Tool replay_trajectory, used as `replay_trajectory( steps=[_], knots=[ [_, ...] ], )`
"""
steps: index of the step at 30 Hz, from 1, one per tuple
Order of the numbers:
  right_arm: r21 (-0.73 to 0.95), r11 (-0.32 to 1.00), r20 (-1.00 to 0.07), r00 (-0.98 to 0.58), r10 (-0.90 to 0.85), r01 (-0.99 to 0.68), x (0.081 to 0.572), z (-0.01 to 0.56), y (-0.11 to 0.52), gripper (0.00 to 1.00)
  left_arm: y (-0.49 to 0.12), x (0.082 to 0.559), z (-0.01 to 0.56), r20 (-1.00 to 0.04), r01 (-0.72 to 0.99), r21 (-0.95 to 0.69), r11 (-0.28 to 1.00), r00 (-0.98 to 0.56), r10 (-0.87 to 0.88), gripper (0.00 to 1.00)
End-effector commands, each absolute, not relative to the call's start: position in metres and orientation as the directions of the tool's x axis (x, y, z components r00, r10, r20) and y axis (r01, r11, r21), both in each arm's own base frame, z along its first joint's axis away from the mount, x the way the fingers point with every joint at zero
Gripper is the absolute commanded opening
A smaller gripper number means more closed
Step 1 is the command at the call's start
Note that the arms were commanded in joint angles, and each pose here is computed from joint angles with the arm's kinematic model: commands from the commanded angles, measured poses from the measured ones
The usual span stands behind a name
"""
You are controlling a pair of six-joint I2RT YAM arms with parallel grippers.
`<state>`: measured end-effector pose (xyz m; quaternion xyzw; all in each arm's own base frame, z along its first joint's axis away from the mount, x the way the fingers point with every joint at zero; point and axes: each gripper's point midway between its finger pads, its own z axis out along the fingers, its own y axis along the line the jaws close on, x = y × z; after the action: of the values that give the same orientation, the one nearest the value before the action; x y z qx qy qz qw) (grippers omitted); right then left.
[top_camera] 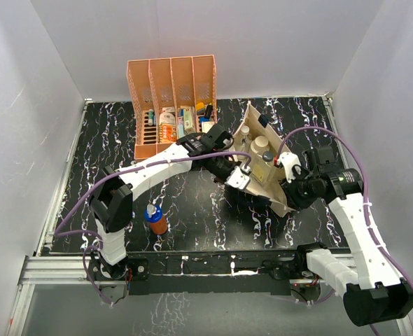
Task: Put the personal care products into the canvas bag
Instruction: Adjust the care product in the canvas bag.
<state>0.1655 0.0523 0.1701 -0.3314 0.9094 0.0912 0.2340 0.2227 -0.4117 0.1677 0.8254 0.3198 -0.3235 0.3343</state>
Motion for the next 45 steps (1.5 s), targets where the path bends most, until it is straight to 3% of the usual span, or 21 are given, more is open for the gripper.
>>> replay_trajectory(
  steps=[1,13,17,29,33,41,45],
  knots=[
    [0.011,0.781,-0.414,-0.713,-0.565,-0.625,0.148,0.158,0.041,0.25,-0.405,0.206,0.144,-0.769,0.731,0.278,-0.623,0.558,0.312,0.07],
    [0.016,0.776,-0.386,-0.720,-0.577,-0.630,0.147,0.143,0.039,0.28,-0.403,0.201,0.131,-0.771,0.718,0.250,-0.649,0.553,0.315,0.07],
    [-0.008,0.774,-0.428,-0.697,-0.575,-0.633,0.162,0.153,0.042,0.31,-0.403,0.201,0.135,-0.775,0.721,0.246,-0.648,0.548,0.315,0.07],
    [-0.035,0.857,-0.598,-0.676,-0.430,-0.515,0.240,0.205,0.058,0.60,-0.420,0.214,0.166,-0.778,0.733,0.319,-0.600,0.565,0.277,0.06],
    [-0.033,0.875,-0.585,-0.701,-0.408,-0.482,0.251,0.193,0.056,0.82,-0.421,0.216,0.169,-0.775,0.735,0.331,-0.591,0.569,0.274,0.06],
    [-0.083,0.912,-0.543,-0.749,-0.380,-0.402,0.253,0.165,0.039,0.96,-0.424,0.219,0.169,-0.778,0.746,0.335,-0.575,0.563,0.278,0.06],
    [-0.090,0.920,-0.514,-0.773,-0.372,-0.383,0.249,0.147,0.035,0.98,-0.425,0.219,0.167,-0.778,0.748,0.337,-0.572,0.564,0.279,0.06]
  ],
)
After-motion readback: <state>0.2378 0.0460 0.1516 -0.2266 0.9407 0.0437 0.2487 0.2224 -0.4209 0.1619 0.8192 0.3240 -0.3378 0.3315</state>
